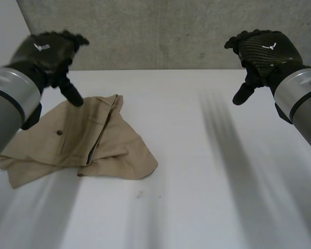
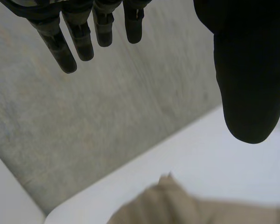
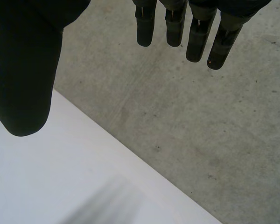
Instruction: Fold the shorts.
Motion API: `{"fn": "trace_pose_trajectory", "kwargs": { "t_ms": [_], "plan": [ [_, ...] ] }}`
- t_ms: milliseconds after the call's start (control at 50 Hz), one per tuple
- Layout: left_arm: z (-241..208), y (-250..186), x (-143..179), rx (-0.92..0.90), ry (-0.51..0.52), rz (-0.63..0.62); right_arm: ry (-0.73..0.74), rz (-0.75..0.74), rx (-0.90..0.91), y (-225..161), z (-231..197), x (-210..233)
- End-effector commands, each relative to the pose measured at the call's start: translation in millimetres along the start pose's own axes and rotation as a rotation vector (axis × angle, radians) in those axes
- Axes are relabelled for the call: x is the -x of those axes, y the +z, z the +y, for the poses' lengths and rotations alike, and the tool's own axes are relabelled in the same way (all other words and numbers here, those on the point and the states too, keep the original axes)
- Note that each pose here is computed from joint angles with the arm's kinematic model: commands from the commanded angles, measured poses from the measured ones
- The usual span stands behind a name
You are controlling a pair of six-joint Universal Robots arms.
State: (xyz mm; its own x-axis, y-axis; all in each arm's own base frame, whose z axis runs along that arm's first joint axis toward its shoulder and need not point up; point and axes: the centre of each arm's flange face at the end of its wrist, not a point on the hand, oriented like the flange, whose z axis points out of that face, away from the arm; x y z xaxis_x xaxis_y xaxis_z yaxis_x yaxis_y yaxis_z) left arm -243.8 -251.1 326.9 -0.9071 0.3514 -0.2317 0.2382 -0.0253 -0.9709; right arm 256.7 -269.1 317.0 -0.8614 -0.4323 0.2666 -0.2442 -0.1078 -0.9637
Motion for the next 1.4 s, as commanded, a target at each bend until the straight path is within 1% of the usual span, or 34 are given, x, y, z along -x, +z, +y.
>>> {"fn": "trace_pose_trajectory", "kwargs": {
  "t_ms": [20, 40, 140, 220, 340, 580, 720, 780, 860, 880, 940, 960, 1020, 1040, 1100, 1120, 1180, 1200, 1220, 1280, 1300, 1320, 1340, 1380, 1400],
  "plan": [
    [44, 16, -2, 0.154, 0.242, 0.005, -0.030, -0.005, 0.016, 0, 5, 2],
    [68, 19, 1, 0.236, 0.265, -0.006, -0.031, -0.006, 0.019, 1, 6, 3],
    [110, 21, 5, 0.362, 0.254, -0.008, -0.030, -0.015, 0.049, 7, 17, 5],
    [137, 24, 3, 0.377, 0.227, -0.025, -0.029, -0.020, 0.065, 9, 23, 7],
    [173, 38, 16, 0.350, 0.190, -0.096, -0.027, -0.026, 0.086, 13, 31, 8],
    [213, 60, 13, 0.402, 0.186, -0.085, -0.026, -0.029, 0.104, 16, 38, 10],
    [219, 72, 13, 0.399, 0.185, -0.088, -0.026, -0.028, 0.106, 16, 38, 10],
    [210, 78, 19, 0.364, 0.185, -0.117, -0.027, -0.029, 0.109, 16, 39, 10],
    [175, 83, 36, 0.266, 0.184, -0.190, -0.027, -0.027, 0.108, 16, 39, 9],
    [149, 82, 42, 0.187, 0.184, -0.220, -0.027, -0.026, 0.108, 16, 39, 9],
    [109, 79, 47, 0.044, 0.186, -0.259, -0.027, -0.023, 0.108, 16, 39, 7],
    [83, 77, 52, -0.055, 0.187, -0.288, -0.027, -0.023, 0.108, 16, 39, 7],
    [44, 74, 57, -0.194, 0.188, -0.324, -0.027, -0.022, 0.106, 16, 38, 7],
    [22, 72, 58, -0.270, 0.187, -0.337, -0.027, -0.022, 0.105, 16, 38, 7],
    [-4, 72, 57, -0.355, 0.185, -0.348, -0.027, -0.021, 0.103, 15, 37, 7],
    [-19, 72, 53, -0.399, 0.180, -0.342, -0.027, -0.021, 0.103, 15, 37, 7],
    [-36, 72, 35, -0.454, 0.168, -0.303, -0.026, -0.015, 0.099, 15, 36, 5],
    [-42, 71, 17, -0.478, 0.158, -0.260, -0.026, -0.013, 0.096, 15, 35, 4],
    [-45, 70, 7, -0.487, 0.153, -0.236, -0.026, -0.010, 0.094, 16, 34, 4],
    [-46, 65, -24, -0.507, 0.144, -0.152, -0.027, -0.004, 0.088, 16, 32, 2],
    [-46, 60, -43, -0.520, 0.140, -0.094, -0.028, 0.000, 0.081, 15, 29, 1],
    [-45, 57, -53, -0.523, 0.139, -0.064, -0.028, 0.000, 0.081, 15, 29, 1],
    [-40, 53, -73, -0.524, 0.139, 0.002, -0.029, 0.018, 0.064, 13, 23, -4],
    [-32, 48, -95, -0.516, 0.143, 0.072, -0.030, 0.024, 0.059, 14, 22, -6],
    [-28, 44, -106, -0.515, 0.145, 0.109, -0.028, 0.060, 0.060, 17, 23, -19]
  ]
}}
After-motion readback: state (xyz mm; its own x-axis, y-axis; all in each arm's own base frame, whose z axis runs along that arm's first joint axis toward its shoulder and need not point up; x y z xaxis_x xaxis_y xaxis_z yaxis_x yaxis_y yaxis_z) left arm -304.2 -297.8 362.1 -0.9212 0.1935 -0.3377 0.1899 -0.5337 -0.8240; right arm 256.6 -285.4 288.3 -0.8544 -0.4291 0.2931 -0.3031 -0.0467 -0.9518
